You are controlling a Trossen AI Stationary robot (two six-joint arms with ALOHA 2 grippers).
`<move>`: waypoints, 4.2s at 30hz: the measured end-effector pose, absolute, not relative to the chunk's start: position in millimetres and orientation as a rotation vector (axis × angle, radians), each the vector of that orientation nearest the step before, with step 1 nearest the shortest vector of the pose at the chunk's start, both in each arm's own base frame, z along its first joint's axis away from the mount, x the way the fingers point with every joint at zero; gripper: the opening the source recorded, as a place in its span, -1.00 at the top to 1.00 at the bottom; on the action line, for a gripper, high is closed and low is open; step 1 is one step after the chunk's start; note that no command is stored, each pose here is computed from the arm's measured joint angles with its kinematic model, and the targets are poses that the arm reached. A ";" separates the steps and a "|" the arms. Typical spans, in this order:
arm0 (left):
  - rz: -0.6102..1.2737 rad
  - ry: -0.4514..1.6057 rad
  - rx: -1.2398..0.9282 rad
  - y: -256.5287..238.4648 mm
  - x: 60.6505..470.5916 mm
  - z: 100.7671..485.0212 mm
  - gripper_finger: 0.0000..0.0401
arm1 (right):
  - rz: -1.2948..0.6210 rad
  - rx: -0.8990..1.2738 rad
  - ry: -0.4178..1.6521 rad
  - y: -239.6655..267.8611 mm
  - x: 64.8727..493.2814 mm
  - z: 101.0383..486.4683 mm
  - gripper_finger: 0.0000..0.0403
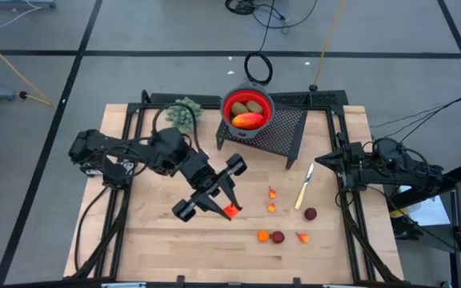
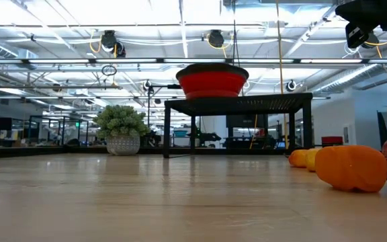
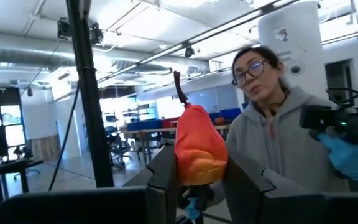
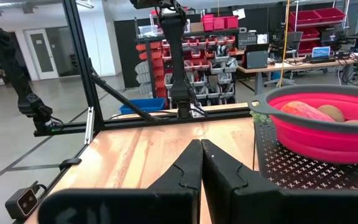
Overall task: Pick & Place Fruit
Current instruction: Put the pear into the red strainer bowl
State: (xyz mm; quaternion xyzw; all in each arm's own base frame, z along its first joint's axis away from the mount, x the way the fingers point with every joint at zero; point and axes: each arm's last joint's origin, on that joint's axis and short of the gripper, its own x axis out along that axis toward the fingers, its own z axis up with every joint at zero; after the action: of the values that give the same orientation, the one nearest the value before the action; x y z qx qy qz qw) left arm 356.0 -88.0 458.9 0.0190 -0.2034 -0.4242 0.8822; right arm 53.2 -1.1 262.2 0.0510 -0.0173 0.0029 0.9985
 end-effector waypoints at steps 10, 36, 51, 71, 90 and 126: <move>-0.857 -0.419 0.018 -88.2 356.5 459.0 0.54 | 0.006 0.102 -0.035 -1.1 53.1 262.2 1.00; -0.479 -0.396 -0.384 -81.4 362.0 462.9 0.54 | 0.005 0.087 -0.034 -1.1 53.2 262.2 1.00; -0.173 0.183 -0.235 -76.8 372.9 403.7 0.54 | 0.005 0.087 -0.034 -1.1 53.2 262.2 1.00; 0.324 0.333 -0.002 57.6 371.8 387.7 0.54 | 0.005 0.087 -0.034 -1.1 53.2 262.2 1.00; 0.423 0.394 0.050 160.3 348.5 377.1 0.54 | 0.004 0.087 -0.035 -1.2 53.1 262.3 1.00; 0.345 0.720 -0.014 168.4 355.9 326.8 0.54 | 0.000 0.088 -0.035 -1.3 53.2 262.1 1.00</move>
State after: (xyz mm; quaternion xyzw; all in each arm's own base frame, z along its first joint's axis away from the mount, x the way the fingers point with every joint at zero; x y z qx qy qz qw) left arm 355.9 168.4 326.8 -0.0068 0.3506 0.1679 0.9213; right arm 53.2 -1.3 262.1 0.0438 -0.0175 0.0002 0.9989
